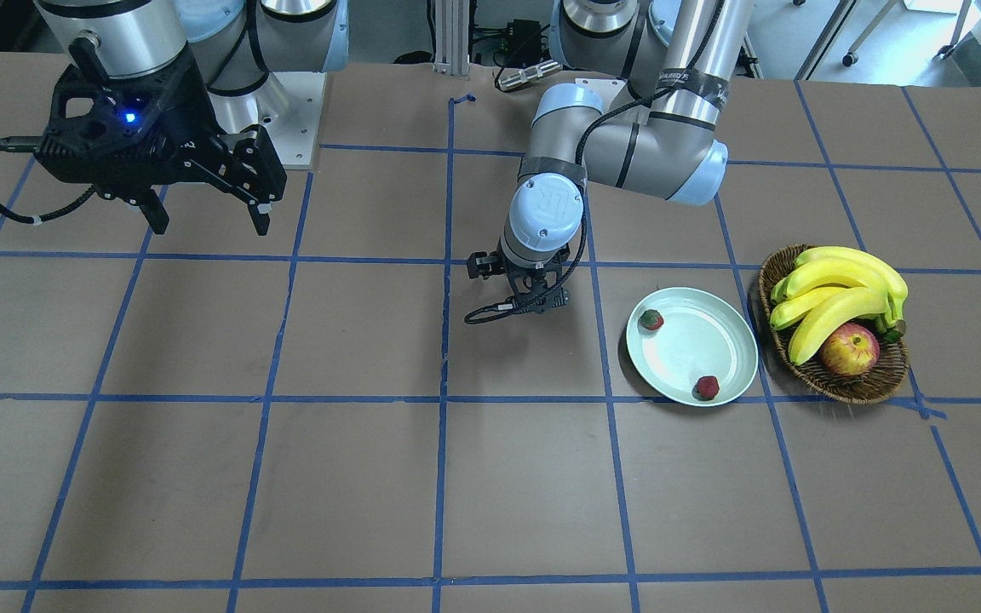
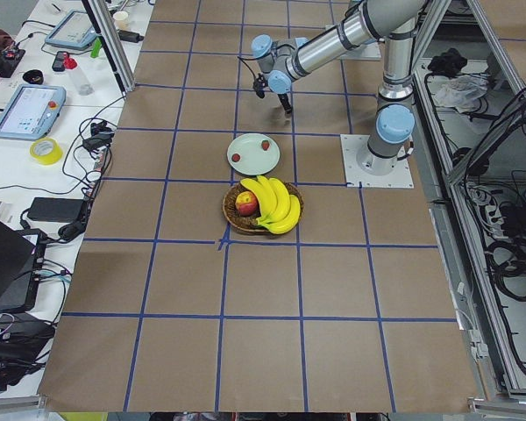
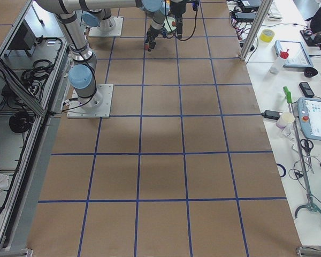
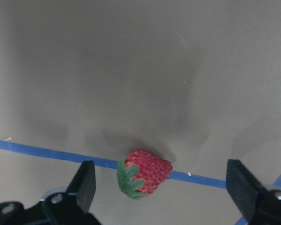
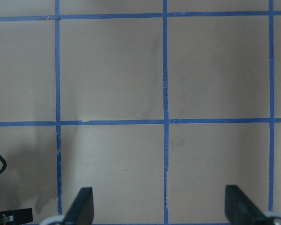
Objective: Collect all strawberries into plate
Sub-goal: 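Reach the left gripper to the last strawberry and grasp it, then carry the strawberry into the plate and open the left gripper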
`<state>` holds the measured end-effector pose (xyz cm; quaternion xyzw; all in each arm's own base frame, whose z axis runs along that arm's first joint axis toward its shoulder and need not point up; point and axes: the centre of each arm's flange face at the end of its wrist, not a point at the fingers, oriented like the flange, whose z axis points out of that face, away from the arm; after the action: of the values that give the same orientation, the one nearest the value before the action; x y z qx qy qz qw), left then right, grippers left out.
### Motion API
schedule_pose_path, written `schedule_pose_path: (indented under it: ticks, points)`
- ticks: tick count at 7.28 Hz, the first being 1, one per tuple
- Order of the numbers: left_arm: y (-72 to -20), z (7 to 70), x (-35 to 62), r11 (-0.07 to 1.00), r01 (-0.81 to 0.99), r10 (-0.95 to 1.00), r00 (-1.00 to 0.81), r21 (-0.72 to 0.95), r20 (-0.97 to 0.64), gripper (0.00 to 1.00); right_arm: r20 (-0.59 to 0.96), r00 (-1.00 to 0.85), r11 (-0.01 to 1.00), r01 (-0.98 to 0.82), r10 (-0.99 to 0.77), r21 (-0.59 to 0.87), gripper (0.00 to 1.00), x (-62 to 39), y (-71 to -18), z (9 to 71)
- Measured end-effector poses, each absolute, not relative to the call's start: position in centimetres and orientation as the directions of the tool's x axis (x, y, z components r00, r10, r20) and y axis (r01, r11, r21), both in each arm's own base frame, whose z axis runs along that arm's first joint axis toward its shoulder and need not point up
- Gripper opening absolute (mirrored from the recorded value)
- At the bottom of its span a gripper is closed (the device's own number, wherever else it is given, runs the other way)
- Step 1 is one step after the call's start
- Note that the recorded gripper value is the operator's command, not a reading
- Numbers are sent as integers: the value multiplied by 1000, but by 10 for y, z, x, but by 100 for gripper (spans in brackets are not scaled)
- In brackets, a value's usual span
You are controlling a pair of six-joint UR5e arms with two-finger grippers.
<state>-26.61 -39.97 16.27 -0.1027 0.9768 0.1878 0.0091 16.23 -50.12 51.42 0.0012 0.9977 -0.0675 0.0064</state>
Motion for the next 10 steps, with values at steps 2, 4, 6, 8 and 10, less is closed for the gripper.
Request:
schedule_pose_path:
  ticks: [2, 4, 6, 8, 10]
  points:
    - [-400, 163, -266, 911, -186, -180, -982, 369, -51, 0, -14, -1000, 991, 4, 2, -134, 100, 162, -501, 514]
    - [-403, 165, -267, 913, -181, -178, -983, 366, -41, 0, -14, -1000, 991, 4, 2, -135, 100, 162, -502, 514]
    - [-404, 166, -267, 913, -185, -183, -982, 363, -38, 0, -14, -1000, 991, 3, 1, -135, 100, 162, -502, 514]
    - [-412, 174, -267, 924, -179, -181, -983, 338, -26, 0, -14, -1000, 991, 4, 2, -135, 100, 162, -502, 514]
    - [-449, 206, -259, 945, -152, -161, -987, 291, 5, 0, -14, -1000, 991, 5, 3, -135, 100, 161, -502, 514]
